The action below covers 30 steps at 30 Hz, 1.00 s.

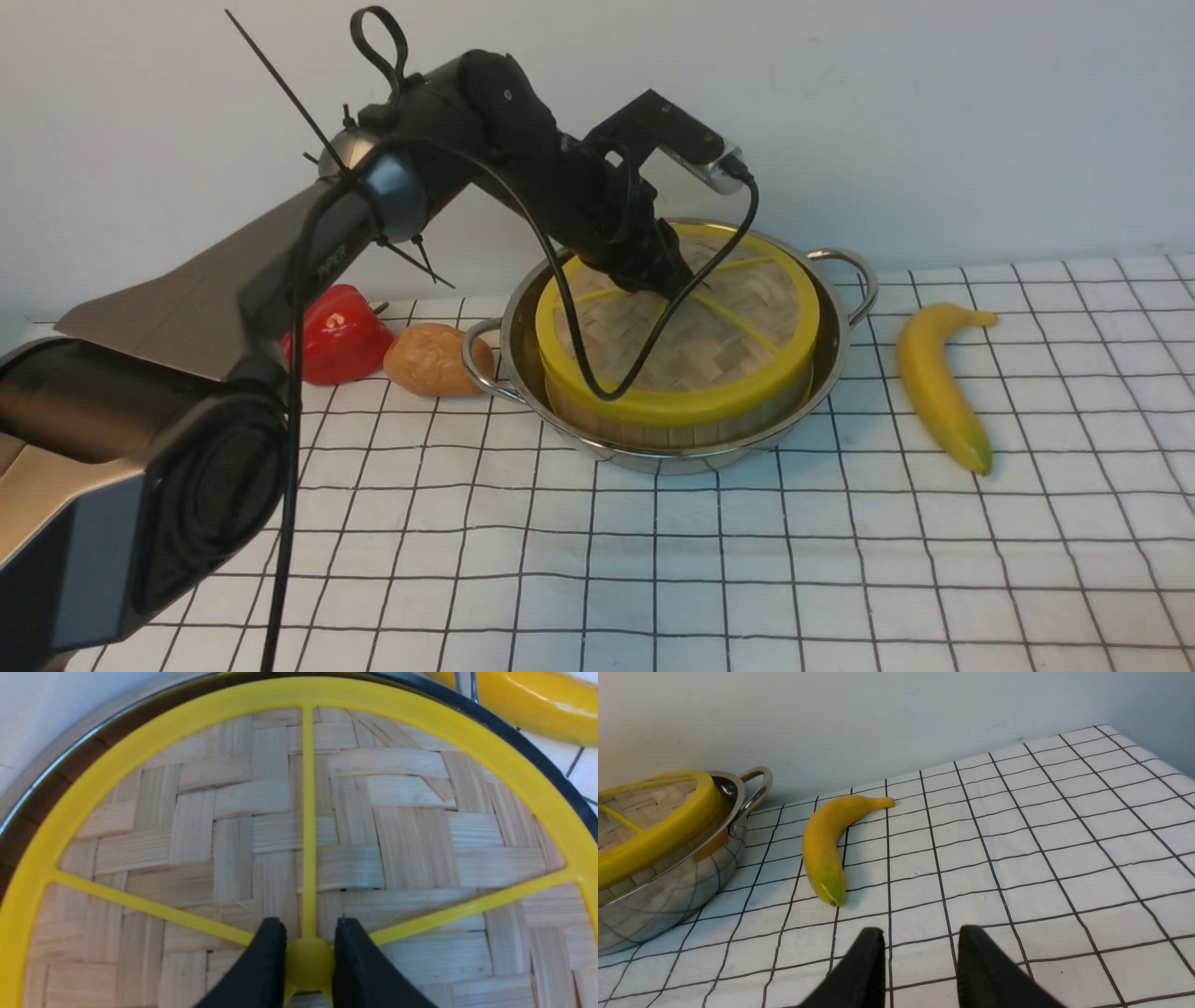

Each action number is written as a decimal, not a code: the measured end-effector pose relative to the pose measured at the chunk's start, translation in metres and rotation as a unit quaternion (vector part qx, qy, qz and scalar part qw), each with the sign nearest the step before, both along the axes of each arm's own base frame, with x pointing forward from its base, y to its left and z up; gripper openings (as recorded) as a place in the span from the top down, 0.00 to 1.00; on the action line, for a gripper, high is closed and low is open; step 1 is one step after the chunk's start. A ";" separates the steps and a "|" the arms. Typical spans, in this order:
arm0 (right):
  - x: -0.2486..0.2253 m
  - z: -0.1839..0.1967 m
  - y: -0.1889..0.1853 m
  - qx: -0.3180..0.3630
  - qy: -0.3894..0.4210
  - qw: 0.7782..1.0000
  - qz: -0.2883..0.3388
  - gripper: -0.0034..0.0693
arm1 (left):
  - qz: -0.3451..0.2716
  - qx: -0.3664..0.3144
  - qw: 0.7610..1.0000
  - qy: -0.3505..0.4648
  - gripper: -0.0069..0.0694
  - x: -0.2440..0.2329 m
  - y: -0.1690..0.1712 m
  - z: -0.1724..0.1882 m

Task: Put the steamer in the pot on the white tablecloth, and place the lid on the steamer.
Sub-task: 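Place the yellow bamboo steamer lid onto the steamer in the pot with the left gripper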

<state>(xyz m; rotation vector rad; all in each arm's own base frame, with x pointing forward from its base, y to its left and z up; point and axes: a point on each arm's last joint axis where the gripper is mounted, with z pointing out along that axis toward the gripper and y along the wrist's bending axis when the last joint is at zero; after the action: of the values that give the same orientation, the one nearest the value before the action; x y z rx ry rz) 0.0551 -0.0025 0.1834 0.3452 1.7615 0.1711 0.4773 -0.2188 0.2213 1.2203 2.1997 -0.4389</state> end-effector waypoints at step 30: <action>0.000 0.000 0.000 0.000 0.000 1.000 0.000 0.62 | 0.069 0.000 0.997 0.018 0.75 0.002 -0.001 0.001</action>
<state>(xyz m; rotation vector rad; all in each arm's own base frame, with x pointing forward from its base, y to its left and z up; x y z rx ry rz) 0.0551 -0.0025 0.1834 0.3452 1.7615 0.1711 0.4797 -0.2202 0.2221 1.0594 2.2972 -0.4055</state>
